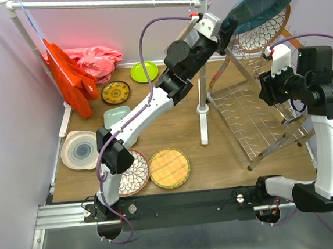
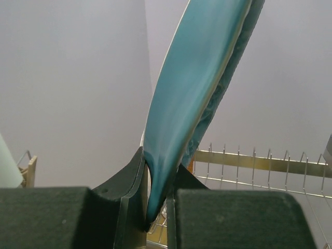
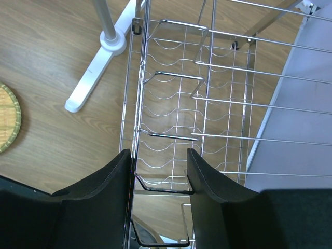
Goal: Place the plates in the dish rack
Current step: Move the dish rack, then pass the plate from the left arm to the right
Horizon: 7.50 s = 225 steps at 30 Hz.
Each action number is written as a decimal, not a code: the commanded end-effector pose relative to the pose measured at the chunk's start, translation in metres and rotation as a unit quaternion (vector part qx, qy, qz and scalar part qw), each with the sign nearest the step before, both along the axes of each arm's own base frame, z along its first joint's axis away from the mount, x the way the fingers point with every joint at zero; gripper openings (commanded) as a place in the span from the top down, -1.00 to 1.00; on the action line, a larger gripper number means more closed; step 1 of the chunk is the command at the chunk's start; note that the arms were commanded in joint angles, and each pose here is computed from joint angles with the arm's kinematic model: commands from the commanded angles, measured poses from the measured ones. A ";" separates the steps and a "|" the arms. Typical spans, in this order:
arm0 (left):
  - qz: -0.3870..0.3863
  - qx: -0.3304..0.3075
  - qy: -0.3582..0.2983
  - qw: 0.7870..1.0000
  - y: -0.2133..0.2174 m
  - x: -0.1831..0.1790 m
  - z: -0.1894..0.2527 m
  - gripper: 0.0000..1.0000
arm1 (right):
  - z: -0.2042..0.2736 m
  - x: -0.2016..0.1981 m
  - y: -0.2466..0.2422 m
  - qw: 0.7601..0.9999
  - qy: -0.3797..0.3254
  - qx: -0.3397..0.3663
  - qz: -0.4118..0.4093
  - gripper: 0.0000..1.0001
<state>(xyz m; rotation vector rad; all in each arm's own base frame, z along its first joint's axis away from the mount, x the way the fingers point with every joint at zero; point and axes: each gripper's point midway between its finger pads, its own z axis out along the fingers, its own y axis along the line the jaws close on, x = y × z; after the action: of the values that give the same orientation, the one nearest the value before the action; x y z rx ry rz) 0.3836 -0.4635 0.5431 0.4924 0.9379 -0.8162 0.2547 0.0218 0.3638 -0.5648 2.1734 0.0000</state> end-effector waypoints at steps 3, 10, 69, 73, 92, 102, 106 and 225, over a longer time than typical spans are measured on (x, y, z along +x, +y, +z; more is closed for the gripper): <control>-0.036 -0.104 -0.069 0.991 0.043 -0.071 0.098 1.00 | 0.001 -0.033 -0.019 0.999 0.002 -0.037 -0.036 0.45; -0.035 -0.104 -0.040 0.993 0.036 -0.074 0.091 1.00 | 0.007 -0.033 -0.012 0.999 -0.008 -0.021 -0.023 0.04; 0.114 -0.080 -0.005 0.990 -0.021 -0.026 0.036 1.00 | 0.169 -0.011 -0.131 0.757 -0.364 0.219 -0.497 -1.00; 0.123 -0.070 -0.007 0.990 -0.026 -0.019 0.027 1.00 | 0.167 -0.011 -0.129 0.759 -0.362 0.226 -0.492 -1.00; 0.142 -0.050 -0.010 0.989 -0.025 0.003 0.009 1.00 | 0.168 -0.010 -0.131 0.755 -0.362 0.243 -0.490 -0.99; 0.120 -0.032 -0.013 0.992 -0.032 0.003 0.000 1.00 | 0.164 -0.009 -0.133 0.753 -0.358 0.247 -0.494 -0.99; 0.113 -0.026 -0.013 0.993 -0.036 0.002 -0.004 1.00 | 0.162 -0.008 -0.135 0.752 -0.357 0.245 -0.497 -0.99; 0.067 0.044 -0.043 0.996 -0.059 0.001 -0.035 0.95 | 0.175 0.109 -0.036 0.647 -0.097 0.680 -0.329 -0.37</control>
<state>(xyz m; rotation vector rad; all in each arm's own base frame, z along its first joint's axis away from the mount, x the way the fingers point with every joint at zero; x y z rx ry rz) 0.4064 -0.5414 0.4407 0.6107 1.0871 -0.5806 0.3605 -0.0114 0.5308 1.0387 1.4574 1.0005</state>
